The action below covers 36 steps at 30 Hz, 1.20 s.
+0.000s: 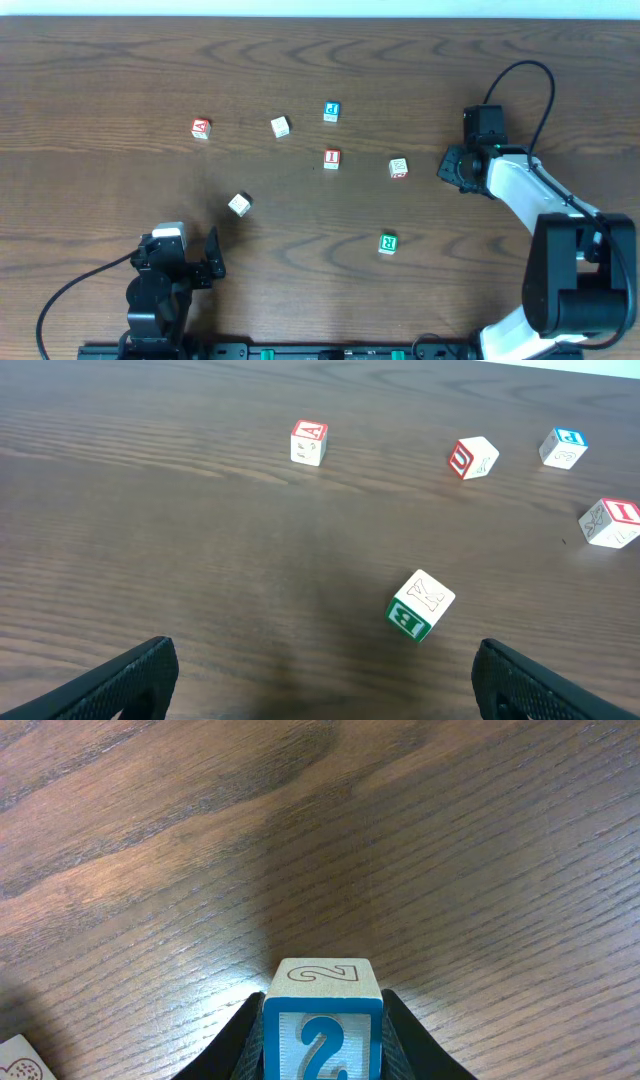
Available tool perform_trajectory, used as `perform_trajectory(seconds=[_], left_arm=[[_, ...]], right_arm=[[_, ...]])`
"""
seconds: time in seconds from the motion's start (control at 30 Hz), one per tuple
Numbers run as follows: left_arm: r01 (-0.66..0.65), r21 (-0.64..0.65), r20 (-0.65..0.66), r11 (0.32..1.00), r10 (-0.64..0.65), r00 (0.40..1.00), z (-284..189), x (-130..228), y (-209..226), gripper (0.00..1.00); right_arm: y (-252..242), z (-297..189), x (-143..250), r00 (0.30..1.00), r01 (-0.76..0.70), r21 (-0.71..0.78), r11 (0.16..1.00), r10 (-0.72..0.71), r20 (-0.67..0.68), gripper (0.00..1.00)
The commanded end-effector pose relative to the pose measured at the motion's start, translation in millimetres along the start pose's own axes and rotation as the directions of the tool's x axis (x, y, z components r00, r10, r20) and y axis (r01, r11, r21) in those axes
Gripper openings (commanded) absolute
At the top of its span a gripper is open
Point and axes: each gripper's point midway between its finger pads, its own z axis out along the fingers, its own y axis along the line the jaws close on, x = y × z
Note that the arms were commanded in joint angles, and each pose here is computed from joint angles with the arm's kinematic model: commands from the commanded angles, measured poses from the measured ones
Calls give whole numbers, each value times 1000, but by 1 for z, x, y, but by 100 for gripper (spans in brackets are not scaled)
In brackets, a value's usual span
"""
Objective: Spell out Ai2
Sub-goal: 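Close the right gripper on the blue '2' block and lift, then carry the blue '2' block left beside the red 'I' block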
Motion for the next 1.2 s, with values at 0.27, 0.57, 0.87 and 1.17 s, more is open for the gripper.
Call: perform_trajectory(seconds=[0.27, 0.57, 0.87, 1.17], left_arm=[[-2, -3, -9, 1000, 2, 1000, 2, 5, 1, 96], [-2, -3, -10, 1000, 2, 1000, 2, 5, 1, 95], [-2, -3, -10, 1000, 2, 1000, 2, 5, 1, 95], [-2, -3, -10, 1000, 2, 1000, 2, 5, 1, 95]], right_arm=[[27, -26, -25, 1000, 9, -97, 995, -10, -5, 5], [90, -92, -56, 985, 136, -201, 970, -111, 134, 2], [170, -130, -20, 947, 298, -270, 915, -247, 208, 2], [200, -139, 14, 947, 292, -262, 920, -239, 216, 2]])
